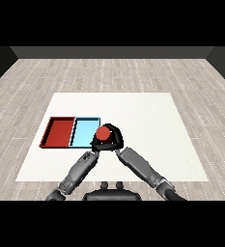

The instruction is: Pick the red can and put it in the red box

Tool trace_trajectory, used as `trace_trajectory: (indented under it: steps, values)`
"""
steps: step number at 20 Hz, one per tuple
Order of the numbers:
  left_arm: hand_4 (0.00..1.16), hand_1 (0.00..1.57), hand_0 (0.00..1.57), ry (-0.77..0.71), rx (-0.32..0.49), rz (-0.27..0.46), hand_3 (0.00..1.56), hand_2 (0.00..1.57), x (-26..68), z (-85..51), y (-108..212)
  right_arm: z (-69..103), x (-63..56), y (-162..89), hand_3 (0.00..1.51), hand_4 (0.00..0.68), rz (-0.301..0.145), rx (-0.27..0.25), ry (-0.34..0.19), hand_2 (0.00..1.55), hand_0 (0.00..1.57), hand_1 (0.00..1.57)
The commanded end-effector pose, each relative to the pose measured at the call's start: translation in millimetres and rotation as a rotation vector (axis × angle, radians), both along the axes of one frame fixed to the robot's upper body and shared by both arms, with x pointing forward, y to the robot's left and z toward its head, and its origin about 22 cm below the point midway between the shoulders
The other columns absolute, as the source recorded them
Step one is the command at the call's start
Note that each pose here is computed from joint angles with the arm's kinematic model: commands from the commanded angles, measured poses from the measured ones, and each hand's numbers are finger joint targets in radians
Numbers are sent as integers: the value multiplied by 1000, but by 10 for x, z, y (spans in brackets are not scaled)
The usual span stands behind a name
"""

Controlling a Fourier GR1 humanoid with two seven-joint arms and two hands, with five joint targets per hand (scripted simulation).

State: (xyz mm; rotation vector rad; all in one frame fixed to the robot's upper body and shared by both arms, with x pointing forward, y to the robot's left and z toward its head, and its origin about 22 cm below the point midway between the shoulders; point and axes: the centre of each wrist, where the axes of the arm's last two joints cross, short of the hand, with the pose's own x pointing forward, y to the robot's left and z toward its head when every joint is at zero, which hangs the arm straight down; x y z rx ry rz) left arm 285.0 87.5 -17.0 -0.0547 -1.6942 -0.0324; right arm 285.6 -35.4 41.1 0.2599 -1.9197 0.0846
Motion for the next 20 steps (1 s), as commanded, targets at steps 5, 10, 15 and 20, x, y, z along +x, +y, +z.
trace_trajectory:
  steps: [5, 10, 15, 20]
  values:
    - [908, 1571, 1571, -71, -2, 114, 1409, 1522, 39, 88, -14, 82, -36, -36, 1378, 624, 9, 17, 22, 1442, 1442, 1442]
    - [1118, 1571, 1571, -81, 0, 116, 1455, 1529, 48, 134, -37, 41, -88, 50, 0, 0, 5, 13, 18, 0, 0, 0]
    - [1118, 1571, 1571, -99, -6, 131, 1455, 1529, 23, 239, -106, 49, -48, -27, 0, 0, 17, -34, 14, 0, 0, 0]
    - [1135, 1571, 1571, -91, 21, 107, 1497, 1567, -49, 45, -143, 39, -177, -41, 0, 0, 9, -13, -5, 0, 0, 0]
